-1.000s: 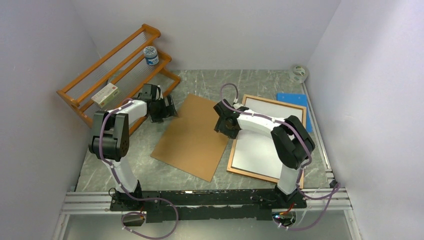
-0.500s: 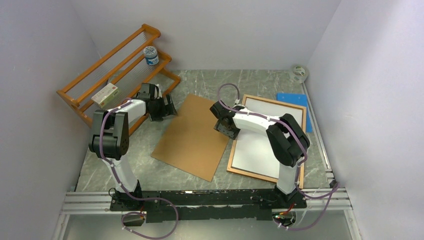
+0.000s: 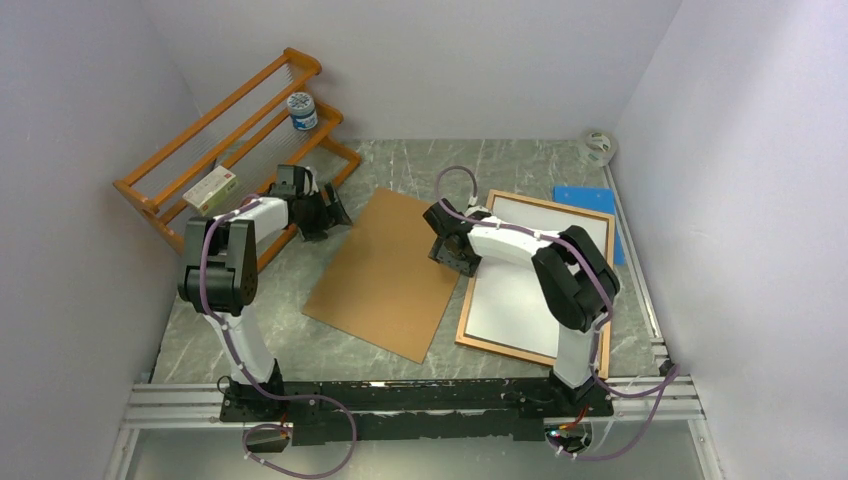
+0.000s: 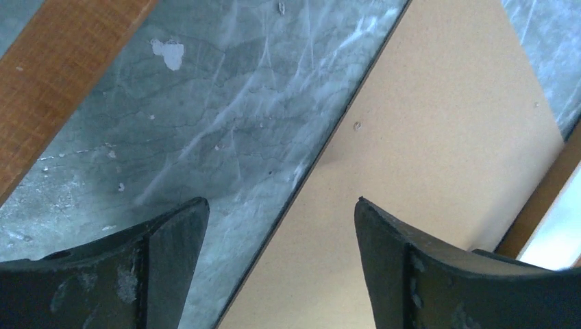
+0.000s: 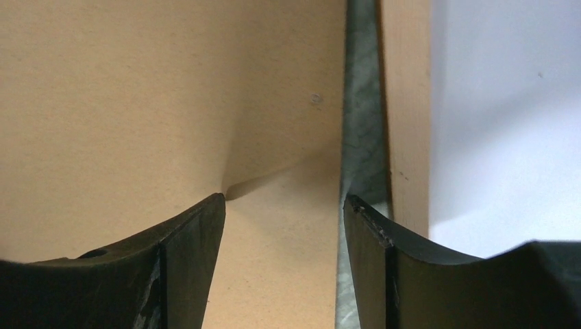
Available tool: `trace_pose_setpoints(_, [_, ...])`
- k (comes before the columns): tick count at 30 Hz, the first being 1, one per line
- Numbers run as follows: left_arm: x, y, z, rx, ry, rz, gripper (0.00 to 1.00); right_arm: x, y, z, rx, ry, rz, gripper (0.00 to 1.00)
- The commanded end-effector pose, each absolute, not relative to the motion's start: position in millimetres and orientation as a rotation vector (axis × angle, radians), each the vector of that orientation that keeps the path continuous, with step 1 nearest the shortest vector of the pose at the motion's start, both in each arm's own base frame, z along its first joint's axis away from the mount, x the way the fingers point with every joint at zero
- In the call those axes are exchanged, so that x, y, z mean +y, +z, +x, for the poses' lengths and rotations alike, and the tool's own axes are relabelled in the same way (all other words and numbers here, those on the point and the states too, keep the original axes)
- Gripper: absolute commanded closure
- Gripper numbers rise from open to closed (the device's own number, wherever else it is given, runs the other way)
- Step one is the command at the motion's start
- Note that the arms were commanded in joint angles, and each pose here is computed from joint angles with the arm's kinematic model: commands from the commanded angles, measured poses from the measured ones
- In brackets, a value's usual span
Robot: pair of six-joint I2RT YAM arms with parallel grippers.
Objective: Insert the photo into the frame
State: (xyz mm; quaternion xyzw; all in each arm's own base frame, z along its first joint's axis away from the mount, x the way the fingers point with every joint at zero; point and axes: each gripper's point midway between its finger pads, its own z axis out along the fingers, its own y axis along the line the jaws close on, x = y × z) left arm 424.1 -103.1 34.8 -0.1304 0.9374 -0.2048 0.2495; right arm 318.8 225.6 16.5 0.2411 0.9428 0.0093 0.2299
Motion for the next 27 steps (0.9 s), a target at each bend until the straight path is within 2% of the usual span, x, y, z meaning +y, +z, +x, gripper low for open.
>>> trace_pose_setpoints(1, [-95.0, -15.0, 378.0, 2.718, -0.553, -0.607, 0.15, 251.4, 4.9, 330.8, 2.638, 0.298, 0.567, 0.34])
trace_pose_setpoints(6, [-91.4, -11.7, 356.6, 2.712, -0.534, -0.645, 0.17, 278.5, 14.3, 343.1, 2.612, 0.612, 0.4, 0.35])
trace_pose_setpoints(11, [-98.0, -14.5, 335.3, 2.721, -0.6, -0.63, 0.18, 297.0, 26.9, 346.9, 2.588, 0.817, 0.301, 0.36])
trace_pose_setpoints(17, [-112.6, -19.7, 330.9, 2.745, -0.721, -0.575, 0.21, 315.7, 63.4, 344.0, 2.484, 1.028, 0.225, 0.38])
trace_pose_setpoints(27, [-144.6, -28.7, 319.7, 2.789, -0.857, -0.493, 0.22, 302.5, 121.4, 342.7, 2.32, 1.11, 0.254, 0.42])
